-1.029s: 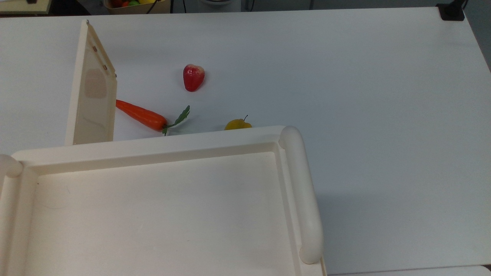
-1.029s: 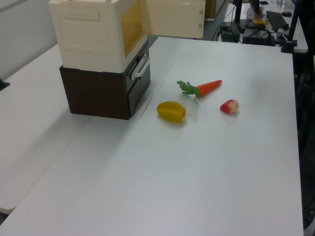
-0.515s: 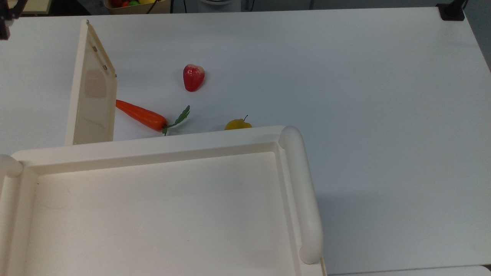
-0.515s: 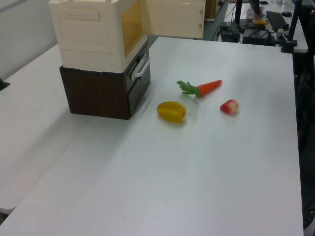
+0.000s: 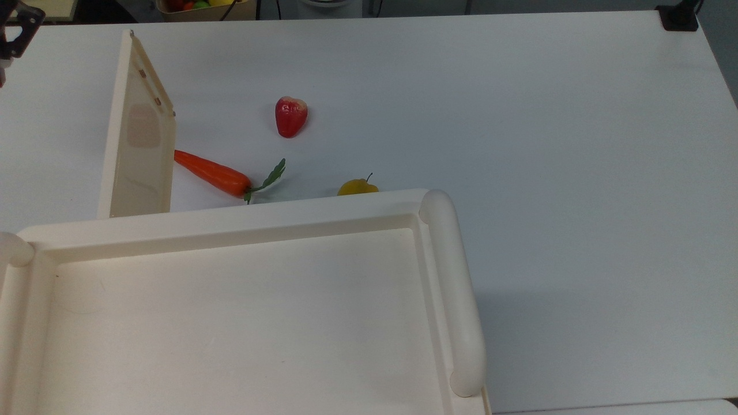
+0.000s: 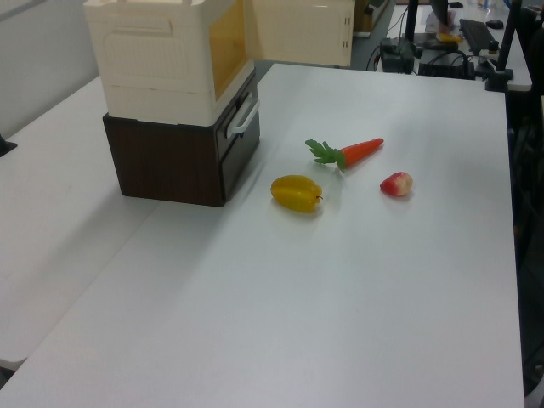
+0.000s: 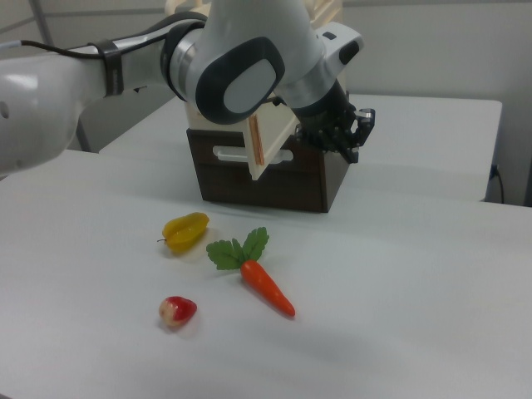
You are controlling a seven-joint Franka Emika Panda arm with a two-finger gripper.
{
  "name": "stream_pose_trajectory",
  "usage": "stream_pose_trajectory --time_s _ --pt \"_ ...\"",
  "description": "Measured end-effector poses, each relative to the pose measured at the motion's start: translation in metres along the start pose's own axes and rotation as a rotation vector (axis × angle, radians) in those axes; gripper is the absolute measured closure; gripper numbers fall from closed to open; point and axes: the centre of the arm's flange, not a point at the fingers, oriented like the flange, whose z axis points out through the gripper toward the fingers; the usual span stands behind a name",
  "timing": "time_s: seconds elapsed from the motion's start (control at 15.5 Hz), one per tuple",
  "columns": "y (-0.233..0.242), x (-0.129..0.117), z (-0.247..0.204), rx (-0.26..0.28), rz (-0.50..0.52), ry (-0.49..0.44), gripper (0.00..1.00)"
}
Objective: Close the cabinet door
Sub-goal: 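Move the gripper around to the outer face of the open cream door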
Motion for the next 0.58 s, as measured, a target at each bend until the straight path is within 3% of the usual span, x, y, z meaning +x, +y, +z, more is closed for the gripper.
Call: stream_pose_trajectory --time_s 0.58 --pt "-0.015 0.010 0.017 0.019 -0.023 -0.003 0.92"
